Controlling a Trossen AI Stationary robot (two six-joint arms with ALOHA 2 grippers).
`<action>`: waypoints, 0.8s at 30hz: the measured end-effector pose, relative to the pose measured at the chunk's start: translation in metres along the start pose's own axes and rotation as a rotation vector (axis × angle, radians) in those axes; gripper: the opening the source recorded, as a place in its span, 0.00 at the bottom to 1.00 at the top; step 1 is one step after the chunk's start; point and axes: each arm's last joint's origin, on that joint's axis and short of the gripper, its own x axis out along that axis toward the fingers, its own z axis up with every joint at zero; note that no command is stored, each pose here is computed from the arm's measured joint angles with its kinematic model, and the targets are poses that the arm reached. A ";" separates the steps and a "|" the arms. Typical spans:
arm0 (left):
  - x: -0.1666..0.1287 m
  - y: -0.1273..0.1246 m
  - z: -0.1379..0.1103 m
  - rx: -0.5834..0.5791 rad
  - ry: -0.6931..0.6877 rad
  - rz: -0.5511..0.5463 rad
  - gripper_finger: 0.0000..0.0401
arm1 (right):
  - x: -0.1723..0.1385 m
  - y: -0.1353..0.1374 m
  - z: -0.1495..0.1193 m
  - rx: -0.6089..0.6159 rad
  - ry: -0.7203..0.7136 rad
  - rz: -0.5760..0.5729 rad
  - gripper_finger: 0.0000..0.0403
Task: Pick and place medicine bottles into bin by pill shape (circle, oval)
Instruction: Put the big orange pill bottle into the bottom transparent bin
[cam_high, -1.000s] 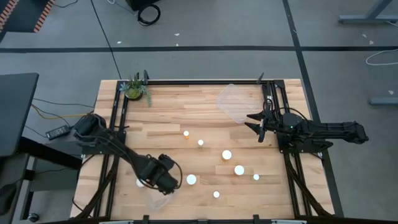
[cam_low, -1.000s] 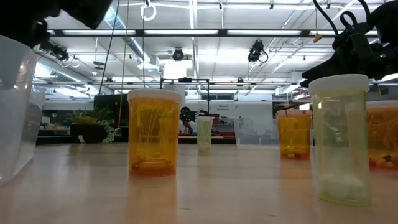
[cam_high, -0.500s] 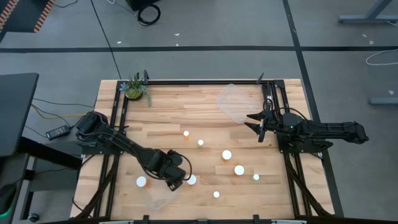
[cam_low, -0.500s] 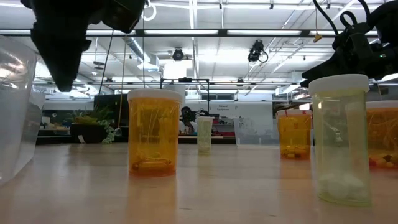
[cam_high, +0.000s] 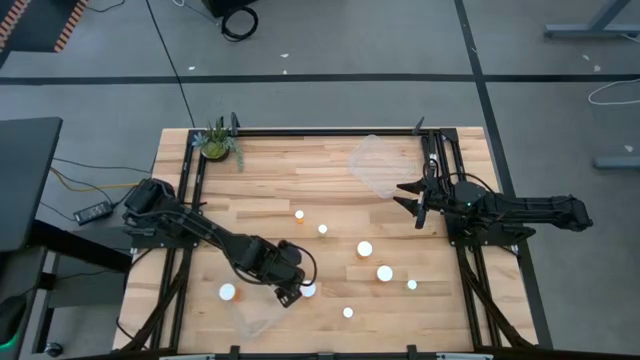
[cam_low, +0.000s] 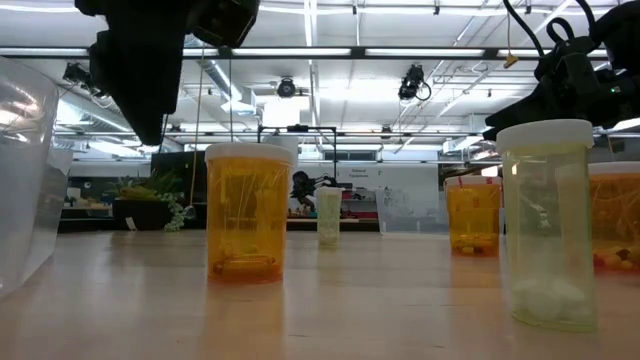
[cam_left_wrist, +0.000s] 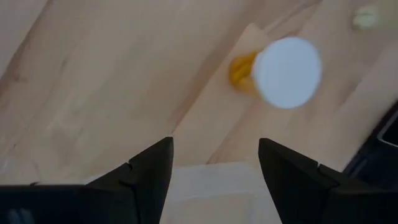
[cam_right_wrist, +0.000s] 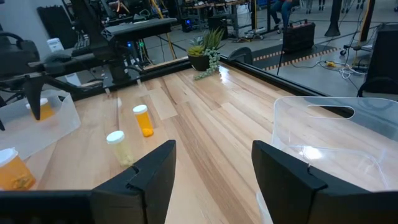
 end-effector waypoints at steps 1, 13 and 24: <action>0.000 -0.001 0.001 0.000 -0.006 -0.013 0.61 | 0.000 0.000 0.000 0.000 0.000 0.000 0.54; 0.007 -0.023 0.027 0.106 -0.071 -0.090 0.58 | 0.000 0.000 0.000 0.000 0.000 0.000 0.54; -0.001 -0.062 0.060 0.297 0.052 0.109 0.57 | 0.000 0.000 0.000 0.000 0.000 0.000 0.54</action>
